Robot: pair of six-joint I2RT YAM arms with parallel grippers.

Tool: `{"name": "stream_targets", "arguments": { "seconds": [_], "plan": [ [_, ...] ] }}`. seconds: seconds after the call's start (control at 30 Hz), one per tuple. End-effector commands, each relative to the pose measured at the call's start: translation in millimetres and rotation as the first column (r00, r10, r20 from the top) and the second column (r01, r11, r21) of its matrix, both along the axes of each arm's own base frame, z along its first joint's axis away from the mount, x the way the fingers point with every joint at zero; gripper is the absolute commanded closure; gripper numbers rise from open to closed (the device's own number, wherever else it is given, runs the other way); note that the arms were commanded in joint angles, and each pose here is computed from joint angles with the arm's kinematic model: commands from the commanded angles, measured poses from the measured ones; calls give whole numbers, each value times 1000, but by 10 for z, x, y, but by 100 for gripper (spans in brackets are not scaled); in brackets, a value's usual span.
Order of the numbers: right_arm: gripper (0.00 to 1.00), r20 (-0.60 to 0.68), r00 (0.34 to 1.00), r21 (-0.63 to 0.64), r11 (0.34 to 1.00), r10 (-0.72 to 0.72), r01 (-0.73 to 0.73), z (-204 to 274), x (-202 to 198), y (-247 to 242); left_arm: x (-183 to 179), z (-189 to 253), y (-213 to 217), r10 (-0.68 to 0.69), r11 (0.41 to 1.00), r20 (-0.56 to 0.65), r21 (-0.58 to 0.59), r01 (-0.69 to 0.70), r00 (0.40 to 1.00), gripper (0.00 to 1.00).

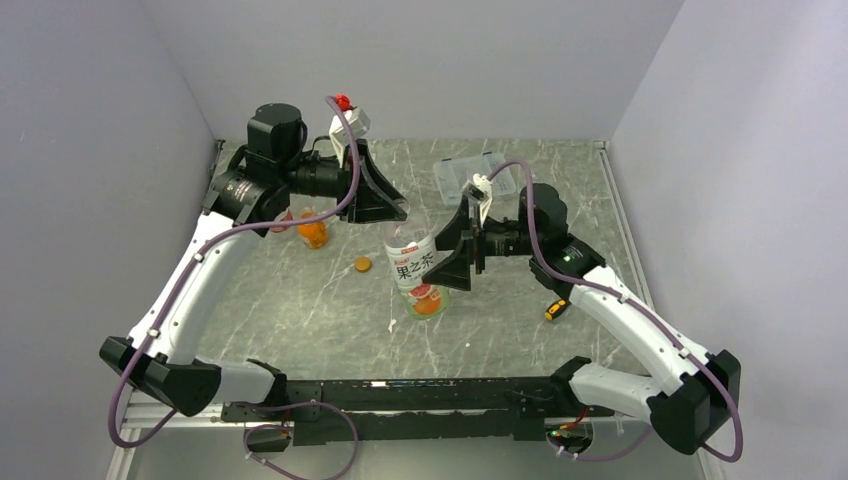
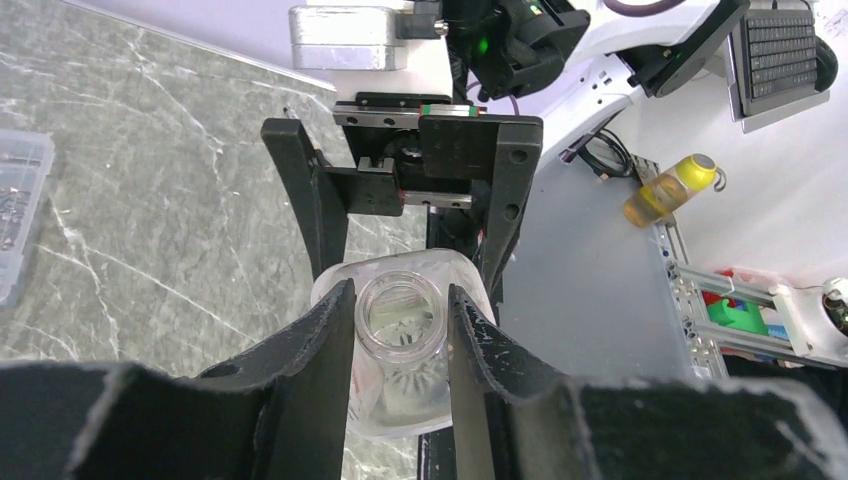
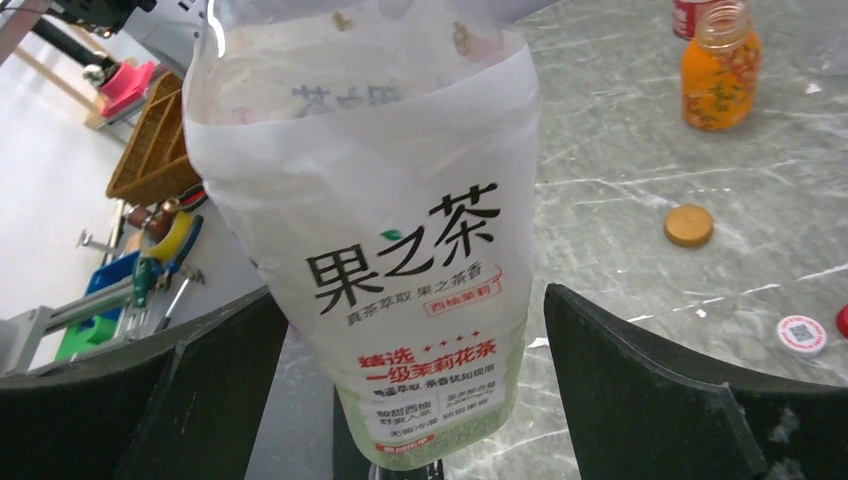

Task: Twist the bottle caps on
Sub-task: Pick up the plastic bottle at the center of the board.

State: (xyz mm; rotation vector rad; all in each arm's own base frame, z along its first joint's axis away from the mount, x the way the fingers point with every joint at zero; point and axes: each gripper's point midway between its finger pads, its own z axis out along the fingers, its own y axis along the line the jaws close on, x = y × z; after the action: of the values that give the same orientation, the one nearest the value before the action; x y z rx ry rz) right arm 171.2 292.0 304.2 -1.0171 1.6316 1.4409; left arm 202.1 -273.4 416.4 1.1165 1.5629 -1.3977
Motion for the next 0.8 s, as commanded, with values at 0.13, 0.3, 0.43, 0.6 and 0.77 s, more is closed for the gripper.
{"name": "stream_targets", "arguments": {
  "seconds": [0.13,0.3,0.43,0.6,0.77],
  "plan": [
    [0,128,986,109,990,-103,89,321,158,12,-130,257,-5,-59,994,57,-90,64,997,100],
    [0,98,993,144,986,66,-80,339,-46,112,-159,295,-34,-105,985,59,-130,112,993,100],
    [0,102,989,151,981,110,-125,390,-120,121,-166,337,-39,-117,982,75,-140,126,990,100],
    [0,91,982,160,971,163,-176,403,-232,117,-91,372,-46,-61,986,99,-150,76,993,100],
    [0,87,984,191,967,157,-172,430,-268,109,-53,386,-56,-36,984,104,-169,53,994,100]
  ]
}}
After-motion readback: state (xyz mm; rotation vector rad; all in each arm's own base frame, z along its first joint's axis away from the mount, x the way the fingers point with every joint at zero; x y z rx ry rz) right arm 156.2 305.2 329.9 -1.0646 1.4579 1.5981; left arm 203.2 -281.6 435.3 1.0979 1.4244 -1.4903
